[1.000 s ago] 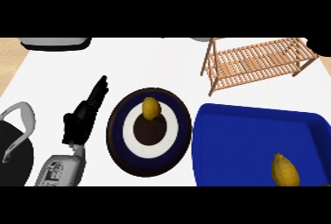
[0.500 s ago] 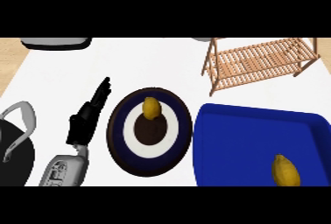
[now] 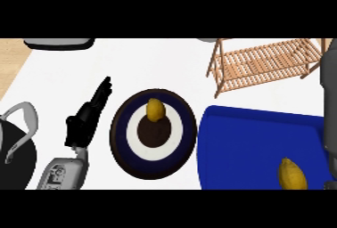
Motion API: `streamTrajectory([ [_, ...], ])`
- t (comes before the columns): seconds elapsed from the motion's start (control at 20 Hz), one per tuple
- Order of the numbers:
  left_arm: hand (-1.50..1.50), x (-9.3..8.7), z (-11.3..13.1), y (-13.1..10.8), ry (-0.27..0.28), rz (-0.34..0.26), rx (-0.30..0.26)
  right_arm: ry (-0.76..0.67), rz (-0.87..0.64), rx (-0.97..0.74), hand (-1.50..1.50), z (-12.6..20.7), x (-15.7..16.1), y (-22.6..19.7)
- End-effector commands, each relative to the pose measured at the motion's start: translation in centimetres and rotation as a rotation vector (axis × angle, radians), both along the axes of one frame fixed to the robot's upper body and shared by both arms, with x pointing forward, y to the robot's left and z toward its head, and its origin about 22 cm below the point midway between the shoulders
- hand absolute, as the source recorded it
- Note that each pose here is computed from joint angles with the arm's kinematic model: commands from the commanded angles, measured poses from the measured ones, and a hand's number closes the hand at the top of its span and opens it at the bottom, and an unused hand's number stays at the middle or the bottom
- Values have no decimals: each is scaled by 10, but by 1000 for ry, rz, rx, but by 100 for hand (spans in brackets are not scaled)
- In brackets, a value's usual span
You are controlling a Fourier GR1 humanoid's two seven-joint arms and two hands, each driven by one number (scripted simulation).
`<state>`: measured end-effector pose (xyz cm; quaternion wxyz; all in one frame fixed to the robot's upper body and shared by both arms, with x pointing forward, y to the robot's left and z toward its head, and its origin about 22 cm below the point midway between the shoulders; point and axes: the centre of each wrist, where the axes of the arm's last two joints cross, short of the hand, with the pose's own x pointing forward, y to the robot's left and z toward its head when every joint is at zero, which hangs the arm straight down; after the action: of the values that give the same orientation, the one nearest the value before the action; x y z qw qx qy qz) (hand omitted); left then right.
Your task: Pick the cupcake from the tray and place it in the tiered shelf
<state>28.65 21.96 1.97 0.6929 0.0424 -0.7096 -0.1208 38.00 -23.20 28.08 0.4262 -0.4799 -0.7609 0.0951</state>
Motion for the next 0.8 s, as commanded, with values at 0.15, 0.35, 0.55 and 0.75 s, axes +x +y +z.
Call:
streamTrajectory([
  [0.15,0,10,-8,-4,-9,6,4,-45,66,146,150,-26,31,-23],
  [0.35,0,0,-17,1,-1,10,7,-33,72,153,150,-15,41,-34],
  [0.55,0,-9,-19,-6,11,14,10,-50,78,145,150,-26,43,-54],
  [0.75,0,2,2,7,18,-1,2,42,-240,50,-150,-44,43,-71],
])
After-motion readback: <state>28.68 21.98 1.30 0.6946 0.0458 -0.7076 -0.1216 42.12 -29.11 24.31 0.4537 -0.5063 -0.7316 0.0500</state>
